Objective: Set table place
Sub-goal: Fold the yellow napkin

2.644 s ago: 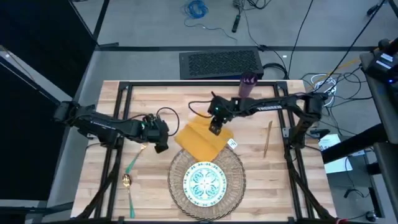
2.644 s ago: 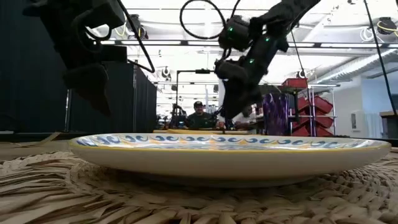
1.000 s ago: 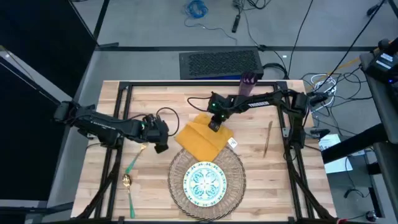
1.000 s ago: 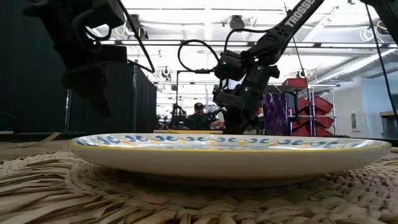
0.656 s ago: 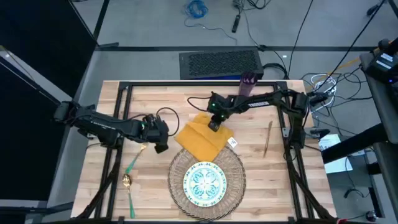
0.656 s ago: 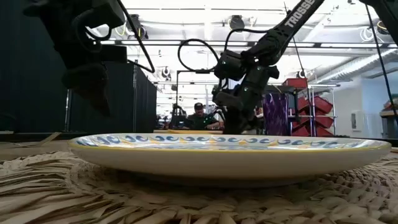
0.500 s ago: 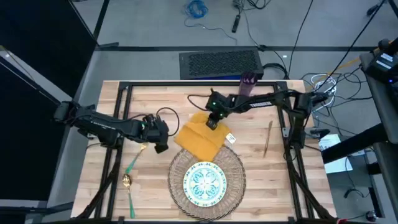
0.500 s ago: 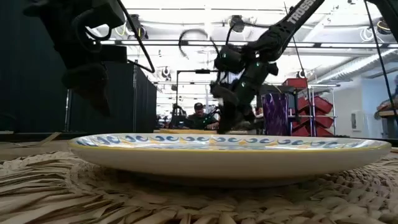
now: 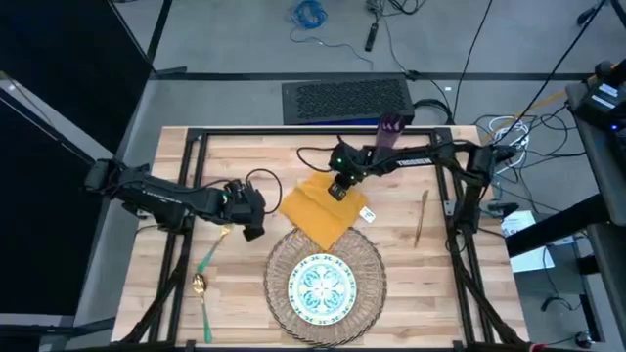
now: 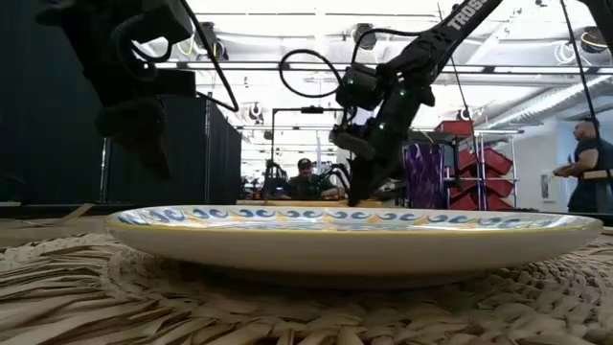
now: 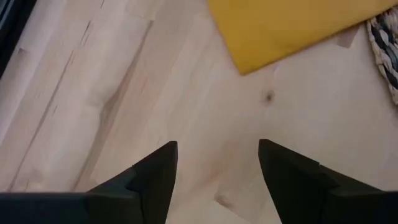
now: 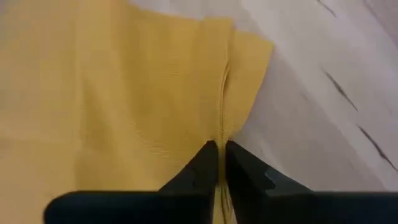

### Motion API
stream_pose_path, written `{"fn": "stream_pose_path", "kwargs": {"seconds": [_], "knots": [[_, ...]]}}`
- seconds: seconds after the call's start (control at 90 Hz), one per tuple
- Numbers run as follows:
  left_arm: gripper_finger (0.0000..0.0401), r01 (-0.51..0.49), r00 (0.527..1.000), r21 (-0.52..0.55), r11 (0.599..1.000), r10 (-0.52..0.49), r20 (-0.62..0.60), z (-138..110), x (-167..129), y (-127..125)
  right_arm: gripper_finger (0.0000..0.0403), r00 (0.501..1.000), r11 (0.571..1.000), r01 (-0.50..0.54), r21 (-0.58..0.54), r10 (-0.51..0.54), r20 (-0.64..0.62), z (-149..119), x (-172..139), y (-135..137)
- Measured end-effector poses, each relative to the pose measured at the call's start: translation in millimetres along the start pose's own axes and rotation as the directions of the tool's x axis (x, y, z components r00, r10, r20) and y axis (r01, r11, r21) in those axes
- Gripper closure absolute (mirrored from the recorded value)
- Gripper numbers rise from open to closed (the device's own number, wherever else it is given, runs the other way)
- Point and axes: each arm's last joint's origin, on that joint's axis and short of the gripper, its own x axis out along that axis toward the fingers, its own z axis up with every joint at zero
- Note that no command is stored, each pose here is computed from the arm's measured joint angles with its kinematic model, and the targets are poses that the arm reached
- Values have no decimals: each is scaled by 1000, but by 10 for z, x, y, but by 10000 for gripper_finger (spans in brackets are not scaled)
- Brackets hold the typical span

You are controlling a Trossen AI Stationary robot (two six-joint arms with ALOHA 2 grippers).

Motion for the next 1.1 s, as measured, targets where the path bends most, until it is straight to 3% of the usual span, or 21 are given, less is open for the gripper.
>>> {"fn": "stream_pose_path", "kwargs": {"seconds": [0.222,0.378,0.622,0.867,1.1], "knots": [[191,17,1000,-2,1000,-17,-7,-2,-1,-5,291,987,988,151,-28,-149,60,31,-14,-28],[191,18,1000,-2,1000,-18,-7,-1,0,-5,258,992,998,51,-37,-46,117,103,-17,2],[191,26,1000,-11,1000,-26,11,17,-1,-14,260,982,997,-51,-51,59,179,190,-21,6],[191,28,1000,-13,1000,-28,10,17,0,-15,262,995,998,-54,-29,57,84,93,257,-109],[191,28,1000,-10,1000,-28,5,12,-1,-13,262,996,998,-45,-32,47,74,78,281,-115]]}}
